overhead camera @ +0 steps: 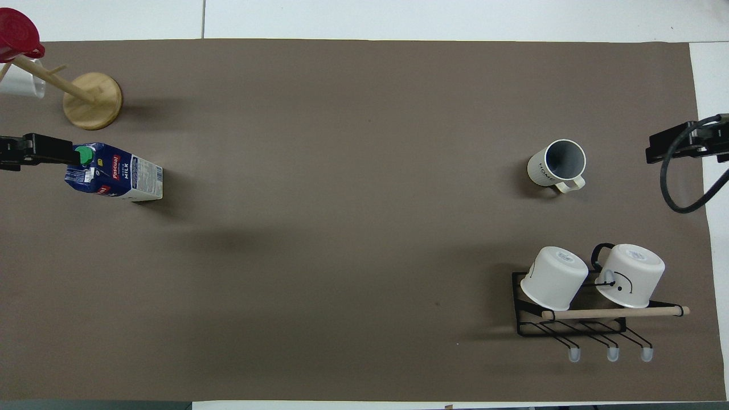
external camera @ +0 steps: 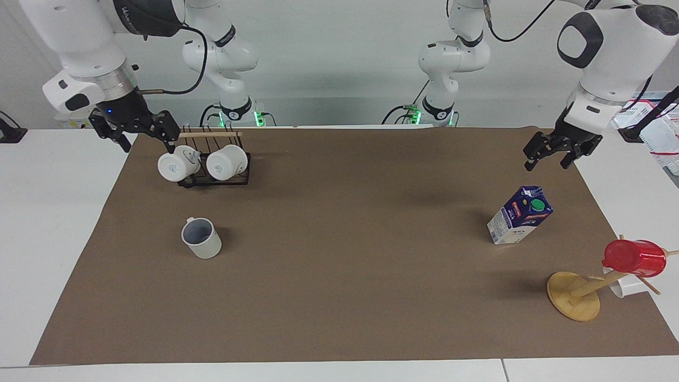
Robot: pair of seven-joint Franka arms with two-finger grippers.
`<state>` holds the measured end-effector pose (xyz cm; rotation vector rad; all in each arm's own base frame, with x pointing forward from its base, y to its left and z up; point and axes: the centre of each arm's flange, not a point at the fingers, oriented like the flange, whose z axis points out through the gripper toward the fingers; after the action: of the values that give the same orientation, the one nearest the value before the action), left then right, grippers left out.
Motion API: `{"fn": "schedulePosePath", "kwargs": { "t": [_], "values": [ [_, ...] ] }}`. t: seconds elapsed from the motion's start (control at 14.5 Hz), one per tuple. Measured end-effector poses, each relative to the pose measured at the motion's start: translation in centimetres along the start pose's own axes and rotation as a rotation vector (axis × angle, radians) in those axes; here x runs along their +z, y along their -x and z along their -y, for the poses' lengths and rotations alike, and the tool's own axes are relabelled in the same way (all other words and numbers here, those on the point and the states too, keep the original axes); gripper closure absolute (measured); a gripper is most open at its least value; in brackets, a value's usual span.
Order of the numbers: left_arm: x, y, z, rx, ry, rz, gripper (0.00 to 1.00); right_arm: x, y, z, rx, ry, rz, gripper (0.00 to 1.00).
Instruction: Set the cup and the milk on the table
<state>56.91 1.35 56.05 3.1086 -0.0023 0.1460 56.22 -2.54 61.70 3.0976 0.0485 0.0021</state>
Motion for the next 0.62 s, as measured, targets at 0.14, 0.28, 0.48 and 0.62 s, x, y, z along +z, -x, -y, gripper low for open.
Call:
{"fn": "schedulePosePath", "kwargs": {
  "t": [0.14, 0.28, 0.48, 0.62],
  "values": [
    [3.2, -0.4, 0.3, -0.004, -0.002, -0.013, 0.0, 2.1, -0.3, -1.4, -0.123, 0.001, -0.009, 0.0],
    [6.6, -0.7, 0.4, -0.006, -0.004, -0.013, 0.0, 4.5, -1.6, -2.0, -0.207, 0.005, -0.031, 0.0],
    [10.3, -1.3, 0.5, -0.008, -0.005, 0.009, 0.0, 9.9, -4.9, -0.9, -0.243, -0.021, -0.068, 0.0],
    [11.3, -1.4, 0.6, -0.01, -0.006, 0.014, 0.0, 14.2, -6.1, 0.2, -0.267, -0.045, -0.073, 0.0]
  ]
}}
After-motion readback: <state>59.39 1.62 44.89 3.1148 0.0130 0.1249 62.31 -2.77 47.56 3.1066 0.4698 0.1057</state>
